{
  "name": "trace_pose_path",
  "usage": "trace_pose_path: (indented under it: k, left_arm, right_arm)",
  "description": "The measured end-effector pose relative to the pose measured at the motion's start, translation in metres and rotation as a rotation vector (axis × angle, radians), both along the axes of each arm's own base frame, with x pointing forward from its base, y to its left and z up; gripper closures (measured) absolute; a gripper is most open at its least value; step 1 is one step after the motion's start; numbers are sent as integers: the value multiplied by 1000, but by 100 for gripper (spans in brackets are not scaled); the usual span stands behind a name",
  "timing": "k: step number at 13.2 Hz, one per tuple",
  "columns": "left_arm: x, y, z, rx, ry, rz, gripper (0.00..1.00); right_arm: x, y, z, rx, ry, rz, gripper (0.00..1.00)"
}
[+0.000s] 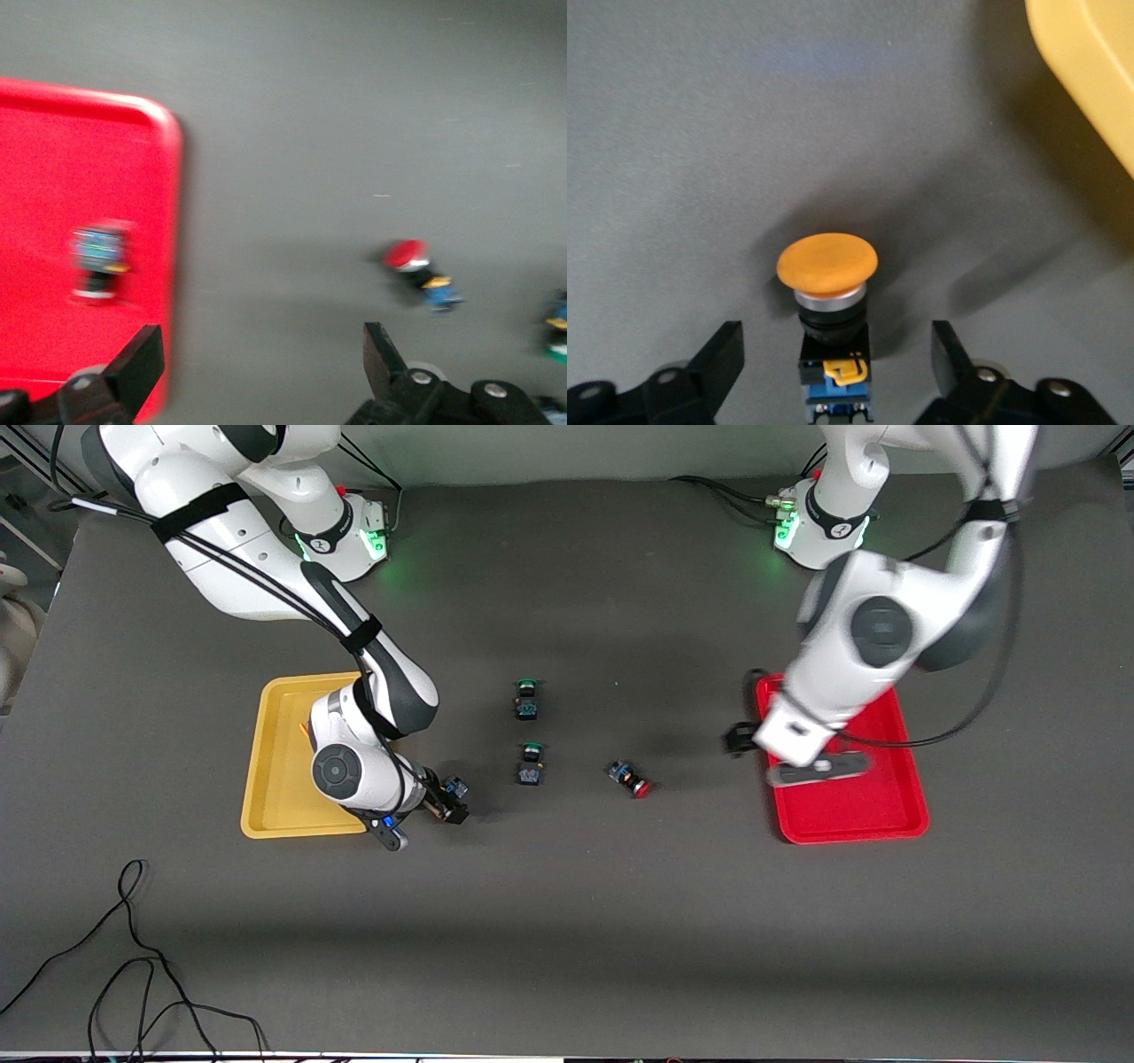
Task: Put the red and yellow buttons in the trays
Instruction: 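Grasp the second red button with the left gripper, then place the yellow button in the yellow tray while the left gripper carries the red button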
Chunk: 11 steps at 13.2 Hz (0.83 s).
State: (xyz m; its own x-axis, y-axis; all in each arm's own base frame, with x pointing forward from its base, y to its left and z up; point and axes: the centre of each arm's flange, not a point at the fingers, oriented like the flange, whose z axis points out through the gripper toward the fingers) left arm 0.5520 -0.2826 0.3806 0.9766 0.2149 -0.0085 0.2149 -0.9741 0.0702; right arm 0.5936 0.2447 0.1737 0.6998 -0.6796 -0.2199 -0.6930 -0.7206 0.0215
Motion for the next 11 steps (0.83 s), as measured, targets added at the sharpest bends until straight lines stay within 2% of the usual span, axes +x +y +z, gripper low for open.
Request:
trace_pose_path:
  k: [4, 6, 8, 10, 11]
  left_arm:
    - [-5, -114, -53, -3, 40, 133, 0]
    - [-3, -134, -103, 13, 74, 238, 0]
    - [2, -137, -148, 23, 91, 329, 0]
    - [2, -137, -180, 40, 112, 379, 0]
    - [2, -138, -187, 45, 118, 396, 0]
  right_arm:
    - [1, 1, 9, 0, -11, 5, 64]
    - [5, -3, 42, -13, -8, 13, 67]
    - [8, -24, 108, -40, 2, 55, 67]
    - [9, -81, 171, -66, 9, 111, 67]
    - [8, -118, 184, -77, 13, 126, 67]
